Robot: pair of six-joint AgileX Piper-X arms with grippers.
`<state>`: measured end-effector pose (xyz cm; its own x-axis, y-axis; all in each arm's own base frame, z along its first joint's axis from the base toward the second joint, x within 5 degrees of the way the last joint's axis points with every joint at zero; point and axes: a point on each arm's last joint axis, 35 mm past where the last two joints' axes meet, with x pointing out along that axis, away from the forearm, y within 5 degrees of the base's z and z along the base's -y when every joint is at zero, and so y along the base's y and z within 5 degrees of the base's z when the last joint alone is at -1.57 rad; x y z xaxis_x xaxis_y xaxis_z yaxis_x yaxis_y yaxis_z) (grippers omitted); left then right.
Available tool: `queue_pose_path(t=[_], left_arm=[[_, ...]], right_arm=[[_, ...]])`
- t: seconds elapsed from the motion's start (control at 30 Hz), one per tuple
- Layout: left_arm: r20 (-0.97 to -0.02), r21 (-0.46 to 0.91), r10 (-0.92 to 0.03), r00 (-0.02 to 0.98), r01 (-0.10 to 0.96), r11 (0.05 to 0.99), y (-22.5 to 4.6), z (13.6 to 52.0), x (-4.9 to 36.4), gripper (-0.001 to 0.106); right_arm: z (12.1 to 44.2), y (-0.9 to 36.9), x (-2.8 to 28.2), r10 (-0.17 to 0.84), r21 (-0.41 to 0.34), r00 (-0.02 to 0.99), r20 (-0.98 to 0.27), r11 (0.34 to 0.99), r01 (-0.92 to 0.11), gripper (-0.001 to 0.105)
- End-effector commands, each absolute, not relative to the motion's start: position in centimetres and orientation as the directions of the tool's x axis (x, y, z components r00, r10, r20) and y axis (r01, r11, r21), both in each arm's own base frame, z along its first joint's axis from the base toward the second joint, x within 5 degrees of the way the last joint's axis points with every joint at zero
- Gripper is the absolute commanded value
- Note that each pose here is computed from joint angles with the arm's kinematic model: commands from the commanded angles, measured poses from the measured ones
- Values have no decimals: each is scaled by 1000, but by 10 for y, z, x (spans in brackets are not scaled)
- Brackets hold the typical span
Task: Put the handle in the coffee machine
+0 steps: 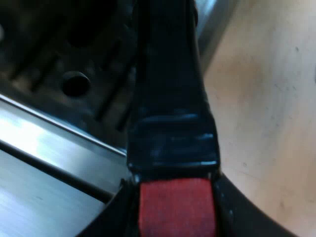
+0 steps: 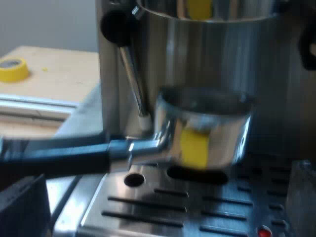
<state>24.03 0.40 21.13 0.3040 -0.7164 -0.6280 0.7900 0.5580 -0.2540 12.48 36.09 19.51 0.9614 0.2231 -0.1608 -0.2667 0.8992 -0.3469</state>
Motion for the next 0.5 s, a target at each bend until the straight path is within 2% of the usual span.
queue_pose_path(t=[0.03,0.37,0.5], left_arm=[[-562,-236,-760,325,818,525,4,224,255,0],[-562,-238,-761,325,818,524,8,219,279,0],[-559,-197,-760,333,836,511,8,223,286,0]], right_arm=[[200,363,137,199,-349,976,-91,911,-219,104],[194,360,157,182,-324,981,-66,926,-194,104],[190,360,162,175,-322,982,-66,928,-187,104]])
